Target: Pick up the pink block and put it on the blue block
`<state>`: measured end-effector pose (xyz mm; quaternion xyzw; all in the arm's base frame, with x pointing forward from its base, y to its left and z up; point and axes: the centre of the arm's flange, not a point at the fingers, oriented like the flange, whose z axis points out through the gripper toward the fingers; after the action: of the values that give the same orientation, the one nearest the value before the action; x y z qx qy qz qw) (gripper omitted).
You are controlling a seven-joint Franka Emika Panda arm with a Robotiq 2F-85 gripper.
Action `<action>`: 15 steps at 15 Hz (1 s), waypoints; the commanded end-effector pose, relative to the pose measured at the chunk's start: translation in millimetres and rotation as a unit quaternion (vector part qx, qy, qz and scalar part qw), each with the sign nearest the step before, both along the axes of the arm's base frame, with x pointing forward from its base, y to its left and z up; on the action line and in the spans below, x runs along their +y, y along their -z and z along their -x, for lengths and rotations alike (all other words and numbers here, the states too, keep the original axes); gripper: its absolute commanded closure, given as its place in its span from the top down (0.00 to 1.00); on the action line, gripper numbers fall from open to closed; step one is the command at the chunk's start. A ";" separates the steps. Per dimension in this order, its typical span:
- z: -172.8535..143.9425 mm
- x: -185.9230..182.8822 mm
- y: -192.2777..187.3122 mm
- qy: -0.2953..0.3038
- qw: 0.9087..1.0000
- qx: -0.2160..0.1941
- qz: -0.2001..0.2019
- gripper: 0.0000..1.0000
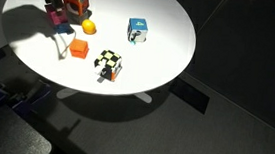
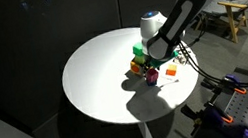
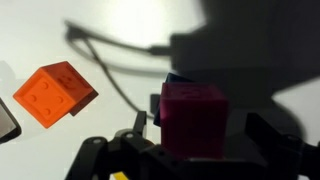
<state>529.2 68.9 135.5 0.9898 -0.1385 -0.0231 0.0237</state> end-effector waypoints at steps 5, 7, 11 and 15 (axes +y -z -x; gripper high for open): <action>19.7 5.7 -17.5 -0.033 0.999 -0.001 -0.013 1.00; 23.3 5.4 -24.1 -0.037 0.999 -0.004 -0.012 1.00; 33.7 2.9 -42.4 -0.035 0.999 -0.010 -0.011 1.00; 45.7 -0.4 -63.0 -0.039 0.999 -0.019 -0.016 1.00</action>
<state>501.3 74.7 172.9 0.9941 -0.1070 -0.0133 0.0149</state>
